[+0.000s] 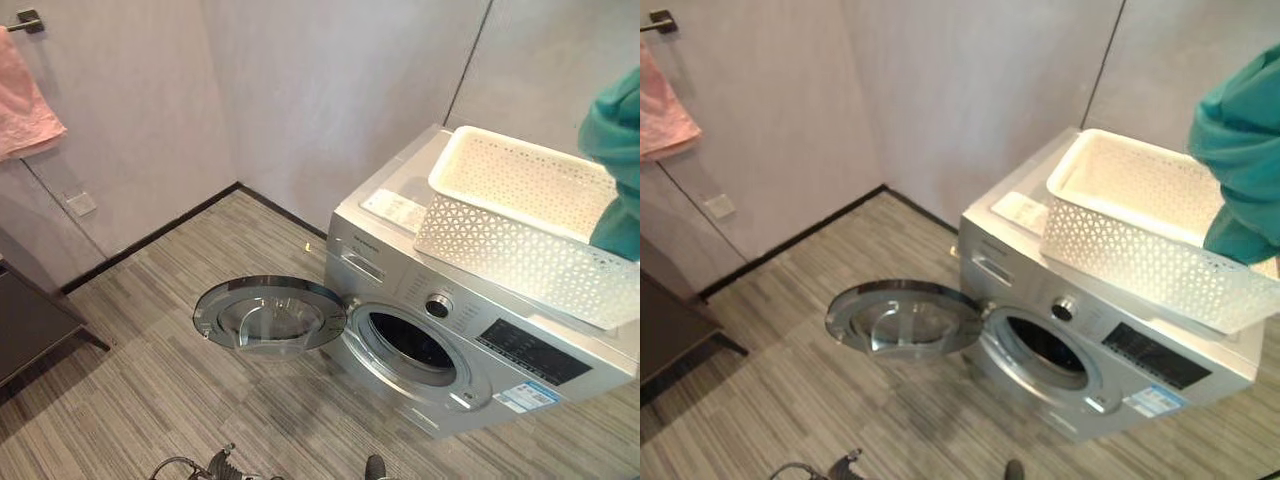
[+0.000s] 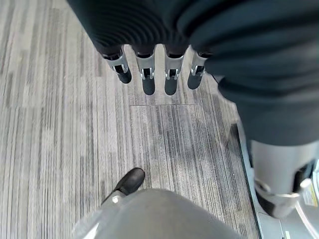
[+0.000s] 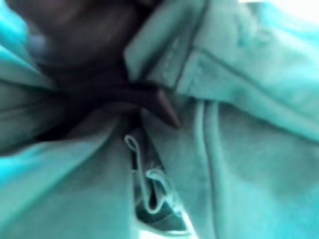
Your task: Grab the laundry basket,head to the washer,open it,put in the laundry and shut it.
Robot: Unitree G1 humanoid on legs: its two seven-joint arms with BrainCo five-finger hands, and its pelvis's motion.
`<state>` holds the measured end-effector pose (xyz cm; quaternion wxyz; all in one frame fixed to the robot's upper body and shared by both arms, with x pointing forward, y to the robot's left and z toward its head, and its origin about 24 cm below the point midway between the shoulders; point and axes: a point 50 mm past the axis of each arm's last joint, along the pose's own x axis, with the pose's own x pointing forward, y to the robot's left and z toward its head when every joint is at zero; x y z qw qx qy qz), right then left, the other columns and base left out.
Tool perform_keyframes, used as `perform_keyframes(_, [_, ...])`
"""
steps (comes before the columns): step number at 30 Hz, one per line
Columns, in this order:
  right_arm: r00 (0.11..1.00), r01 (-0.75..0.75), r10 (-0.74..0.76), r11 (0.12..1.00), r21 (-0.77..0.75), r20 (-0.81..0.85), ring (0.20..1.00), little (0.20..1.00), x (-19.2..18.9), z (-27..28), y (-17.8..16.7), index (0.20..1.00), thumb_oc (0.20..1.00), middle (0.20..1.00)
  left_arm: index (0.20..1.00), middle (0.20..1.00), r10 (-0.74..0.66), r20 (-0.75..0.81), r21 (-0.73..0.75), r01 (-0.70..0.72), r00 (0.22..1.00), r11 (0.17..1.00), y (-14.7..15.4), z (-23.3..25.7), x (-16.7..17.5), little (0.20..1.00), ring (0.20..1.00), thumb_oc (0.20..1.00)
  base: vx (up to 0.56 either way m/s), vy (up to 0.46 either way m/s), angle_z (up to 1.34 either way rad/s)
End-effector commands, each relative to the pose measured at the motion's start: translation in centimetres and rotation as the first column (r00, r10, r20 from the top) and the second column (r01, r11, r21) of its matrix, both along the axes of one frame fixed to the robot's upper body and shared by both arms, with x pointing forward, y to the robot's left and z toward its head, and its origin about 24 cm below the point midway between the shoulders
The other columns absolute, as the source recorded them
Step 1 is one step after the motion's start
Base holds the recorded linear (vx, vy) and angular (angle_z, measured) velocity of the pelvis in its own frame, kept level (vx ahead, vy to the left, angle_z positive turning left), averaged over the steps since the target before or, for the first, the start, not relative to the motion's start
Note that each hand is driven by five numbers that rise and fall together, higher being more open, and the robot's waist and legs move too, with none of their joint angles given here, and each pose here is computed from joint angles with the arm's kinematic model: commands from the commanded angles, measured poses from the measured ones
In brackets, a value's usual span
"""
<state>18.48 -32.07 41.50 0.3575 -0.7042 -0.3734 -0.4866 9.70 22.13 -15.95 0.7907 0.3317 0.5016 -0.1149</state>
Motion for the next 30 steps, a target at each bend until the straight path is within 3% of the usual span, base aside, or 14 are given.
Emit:
perform_keyframes(1, [0.949, 0.087, -0.066, 0.995, -0.057, 0.307, 0.2, 0.2, -5.1, 4.4, 0.6, 0.2, 0.2, 0.2, 1.0, 1.0, -0.08, -0.02, 0.051, 0.081, 0.997, 0.995, 1.1, 0.2, 0.3, 1.0, 1.0, 1.0, 0.0, 0.118, -0.38])
perform_keyframes(8, [0.977, -0.068, 0.066, 0.998, 0.006, 0.202, 0.2, 0.2, -4.3, -0.3, 0.5, 0.2, 0.2, 0.2, 1.0, 1.0, -0.097, -0.045, 0.03, 0.099, 0.994, 0.995, 0.5, 0.0, -0.3, 1.0, 1.0, 1.0, 0.0, 0.059, -0.23])
perform_keyframes(11, [0.984, -0.168, 0.176, 0.971, 0.172, -0.031, 0.2, 0.2, -2.3, -6.8, -0.2, 0.2, 0.2, 0.2, 1.0, 1.0, -0.096, -0.036, 0.035, 0.097, 0.995, 0.995, 0.4, 0.0, 0.0, 1.0, 1.0, 1.0, -0.03, 0.036, 0.02])
perform_keyframes(12, [0.984, -0.169, 0.177, 0.97, 0.175, -0.032, 0.2, 0.2, -2.5, -6.9, -0.2, 0.2, 0.2, 0.2, 1.0, 1.0, -0.097, -0.038, 0.038, 0.098, 0.995, 0.994, 0.5, 0.0, -0.1, 1.0, 1.0, 1.0, -0.03, 0.029, 0.03])
perform_keyframes(16, [0.898, -0.286, 0.37, 0.902, 0.322, -0.239, 0.2, 0.2, -1.0, -12.7, 2.1, 0.2, 0.2, 0.2, 1.0, 1.0, -0.078, -0.012, 0.038, 0.078, 0.997, 0.996, 0.5, 0.1, 0.3, 1.0, 1.0, 1.0, -0.05, 0.015, -0.12])
perform_keyframes(19, [0.735, -0.409, 0.572, 0.803, 0.433, -0.364, 0.2, 0.2, 0.4, -16.1, 5.5, 0.2, 0.2, 0.2, 1.0, 1.0, -0.1, -0.002, 0.047, 0.1, 0.995, 0.994, 0.6, 0.3, 0.7, 1.0, 1.0, 1.0, -0.13, -0.01, -0.41])
perform_keyframes(20, [0.549, -0.468, 0.71, 0.698, 0.542, -0.441, 0.2, 0.2, 1.1, -18.5, 8.0, 0.2, 0.2, 0.2, 1.0, 1.0, -0.091, 0.008, 0.05, 0.09, 0.996, 0.995, 1.0, 0.5, 1.0, 1.0, 1.0, 1.0, -0.23, -0.029, -0.69])
perform_keyframes(21, [0.422, -0.503, 0.785, 0.619, 0.603, -0.455, 0.2, 0.2, 1.1, -19.7, 9.5, 0.2, 0.2, 0.2, 1.0, 1.0, -0.086, 0.028, 0.063, 0.084, 0.996, 0.995, 1.4, 0.8, 1.4, 1.0, 1.0, 1.0, -0.19, -0.028, -0.57])
perform_keyframes(22, [0.419, -0.505, 0.786, 0.617, 0.604, -0.454, 0.2, 0.2, 1.2, -19.7, 9.6, 0.2, 0.2, 0.2, 1.0, 1.0, -0.084, 0.028, 0.064, 0.082, 0.996, 0.995, 1.5, 0.8, 1.4, 1.0, 1.0, 1.0, -0.12, -0.021, -0.64])
perform_keyframes(23, [0.363, -0.506, 0.804, 0.595, 0.624, -0.471, 0.2, 0.2, 1.1, -20.0, 10.1, 0.2, 0.2, 0.2, 1.0, 1.0, -0.075, 0.034, 0.062, 0.073, 0.997, 0.995, 1.6, 0.8, 1.5, 1.0, 1.0, 1.0, -0.11, -0.013, -0.48])
perform_keyframes(26, [0.06, -0.502, 0.866, 0.456, 0.735, -0.496, 0.2, 0.2, 1.4, -22.1, 13.2, 0.2, 0.2, 0.2, 1.0, 1.0, -0.051, 0.073, 0.065, 0.046, 0.996, 0.997, 2.4, 1.4, 2.2, 1.0, 1.0, 1.0, -0.13, -0.083, -0.41])
perform_keyframes(27, [-0.09, -0.434, 0.873, 0.399, 0.808, -0.48, 0.2, 0.2, 2.3, -24.1, 14.8, 0.2, 0.2, 0.2, 1.0, 1.0, -0.034, 0.122, 0.051, 0.028, 0.992, 0.998, 2.6, 1.9, 3.1, 1.0, 1.0, 1.0, -0.15, -0.22, -0.61])
perform_keyframes(30, [-0.16, -0.4, 0.872, 0.371, 0.838, -0.462, 0.2, 0.2, 3.0, -25.3, 15.8, 0.2, 0.2, 0.2, 1.0, 1.0, -0.016, 0.187, 0.034, 0.01, 0.982, 0.999, 2.8, 2.5, 4.0, 1.0, 1.0, 1.0, -0.08, -0.167, -0.35])
